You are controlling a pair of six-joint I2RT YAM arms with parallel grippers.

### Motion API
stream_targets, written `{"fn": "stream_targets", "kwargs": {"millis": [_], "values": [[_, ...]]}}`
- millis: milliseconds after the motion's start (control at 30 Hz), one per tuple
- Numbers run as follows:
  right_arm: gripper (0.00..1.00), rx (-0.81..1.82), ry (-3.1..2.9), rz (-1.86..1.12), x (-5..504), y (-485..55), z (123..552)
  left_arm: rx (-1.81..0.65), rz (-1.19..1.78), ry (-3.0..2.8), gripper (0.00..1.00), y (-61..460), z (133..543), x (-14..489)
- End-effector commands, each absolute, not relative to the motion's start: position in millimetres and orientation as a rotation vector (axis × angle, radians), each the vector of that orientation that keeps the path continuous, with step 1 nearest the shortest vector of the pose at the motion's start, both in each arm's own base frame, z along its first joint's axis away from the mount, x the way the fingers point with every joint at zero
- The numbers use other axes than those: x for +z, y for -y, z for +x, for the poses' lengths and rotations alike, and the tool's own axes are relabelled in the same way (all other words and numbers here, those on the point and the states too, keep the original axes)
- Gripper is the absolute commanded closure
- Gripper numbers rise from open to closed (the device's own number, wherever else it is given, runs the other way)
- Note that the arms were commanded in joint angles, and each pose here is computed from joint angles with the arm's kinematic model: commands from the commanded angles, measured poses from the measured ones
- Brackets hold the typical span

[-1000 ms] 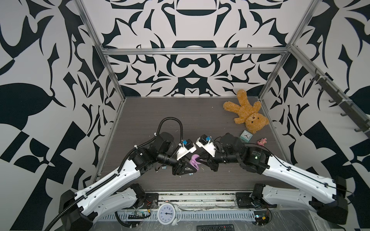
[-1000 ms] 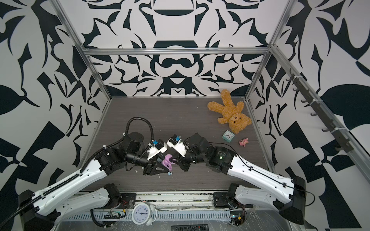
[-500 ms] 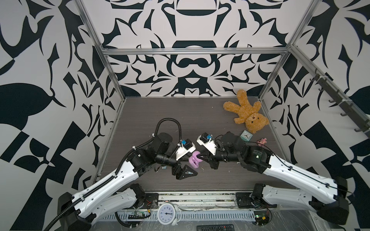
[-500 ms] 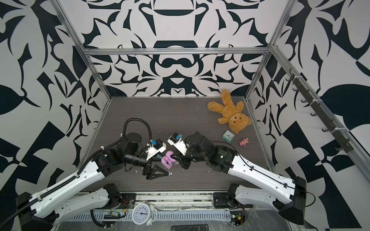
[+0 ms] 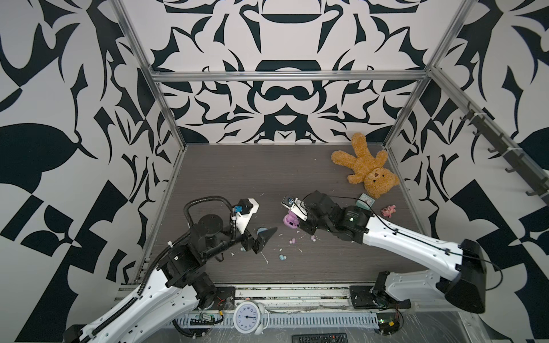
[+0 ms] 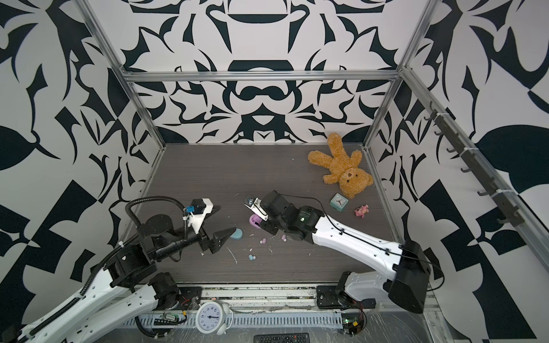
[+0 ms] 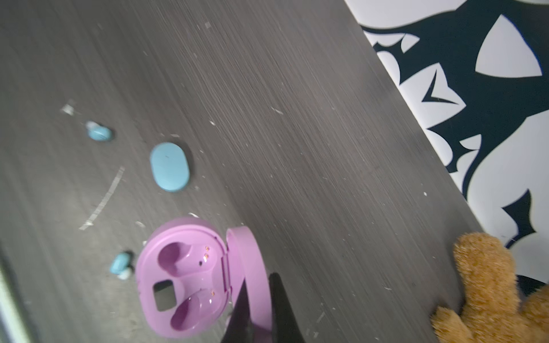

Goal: Insert wireless bluetooth earbuds into charging case
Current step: Place the charging case at the center of the table.

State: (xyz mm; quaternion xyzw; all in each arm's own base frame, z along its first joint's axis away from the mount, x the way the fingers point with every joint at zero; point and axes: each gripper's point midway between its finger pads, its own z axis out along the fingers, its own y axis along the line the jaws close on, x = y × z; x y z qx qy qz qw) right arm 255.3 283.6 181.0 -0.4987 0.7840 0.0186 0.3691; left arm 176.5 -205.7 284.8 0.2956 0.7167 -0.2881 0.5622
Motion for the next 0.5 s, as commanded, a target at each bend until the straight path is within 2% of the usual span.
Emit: {"fn": "stream_targets", "kwargs": {"millis": [0, 200, 467], "values": [[1.00, -0.167, -1.980, -1.331, 184, -271, 296, -0.455, 0.394, -1.686, 0.01, 164, 214, 294], [1.00, -0.267, -1.993, -1.467, 149, -270, 338, -0.241, 0.257, -1.743, 0.01, 133, 234, 285], [1.00, -0.311, -1.941, -1.679, 108, -279, 367, -0.219, 0.239, -1.736, 0.01, 129, 236, 284]]}}
